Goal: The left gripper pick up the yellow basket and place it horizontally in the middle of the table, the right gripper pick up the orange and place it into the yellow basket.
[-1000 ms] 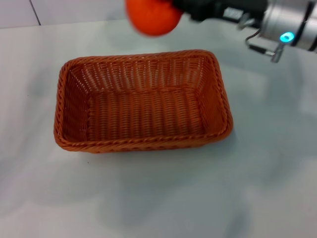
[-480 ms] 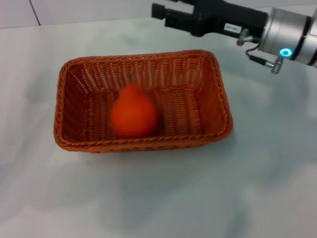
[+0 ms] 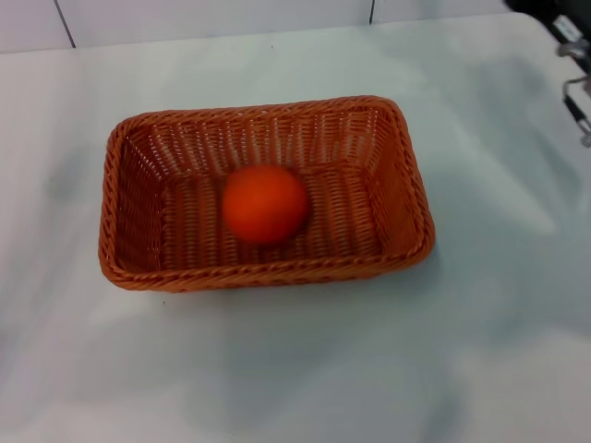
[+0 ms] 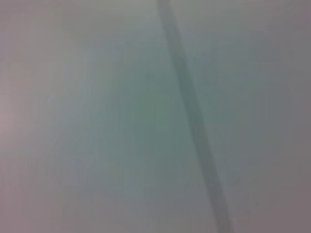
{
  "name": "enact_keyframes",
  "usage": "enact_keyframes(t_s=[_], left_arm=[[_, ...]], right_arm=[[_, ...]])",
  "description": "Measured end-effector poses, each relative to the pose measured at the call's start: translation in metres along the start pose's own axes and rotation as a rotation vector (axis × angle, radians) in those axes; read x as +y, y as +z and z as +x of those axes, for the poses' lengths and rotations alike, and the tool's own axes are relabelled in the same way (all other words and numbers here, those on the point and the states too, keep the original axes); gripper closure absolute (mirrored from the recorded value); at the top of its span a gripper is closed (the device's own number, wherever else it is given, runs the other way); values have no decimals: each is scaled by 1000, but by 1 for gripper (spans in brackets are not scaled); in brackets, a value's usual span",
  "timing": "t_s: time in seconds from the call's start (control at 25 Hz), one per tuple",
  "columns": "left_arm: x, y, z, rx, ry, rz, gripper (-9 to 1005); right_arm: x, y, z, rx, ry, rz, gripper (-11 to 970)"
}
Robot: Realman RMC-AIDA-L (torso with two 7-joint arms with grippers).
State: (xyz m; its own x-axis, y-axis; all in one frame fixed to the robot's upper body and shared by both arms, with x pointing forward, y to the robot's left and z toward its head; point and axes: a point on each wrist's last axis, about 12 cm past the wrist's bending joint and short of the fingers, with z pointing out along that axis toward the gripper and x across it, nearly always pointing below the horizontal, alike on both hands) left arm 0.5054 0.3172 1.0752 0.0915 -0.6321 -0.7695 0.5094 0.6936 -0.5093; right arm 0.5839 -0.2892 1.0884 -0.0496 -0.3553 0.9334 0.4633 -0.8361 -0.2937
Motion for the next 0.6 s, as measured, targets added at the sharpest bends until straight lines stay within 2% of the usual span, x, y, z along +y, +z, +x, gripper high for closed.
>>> enact_keyframes(t_s=[0.08,0.2,0.32,0.44,0.6], left_arm=[[-3,-3,3,-57,64,-15,261],[-9,-9,9,-146,181,-57,262],[-17,-12,18,-205,376,-121,263],[-25,-11,29,-211,564,-168,263],[-26,-11,34,-193,635,-190,261]], right_arm=[[8,-11,-4,45,-16,-104,24],[15,-21,-8,84,-45,-210,27],[20,-26,-10,77,-104,-266,29],[23,-27,-13,50,-153,-304,29],[25,-27,-15,30,-169,-325,30]])
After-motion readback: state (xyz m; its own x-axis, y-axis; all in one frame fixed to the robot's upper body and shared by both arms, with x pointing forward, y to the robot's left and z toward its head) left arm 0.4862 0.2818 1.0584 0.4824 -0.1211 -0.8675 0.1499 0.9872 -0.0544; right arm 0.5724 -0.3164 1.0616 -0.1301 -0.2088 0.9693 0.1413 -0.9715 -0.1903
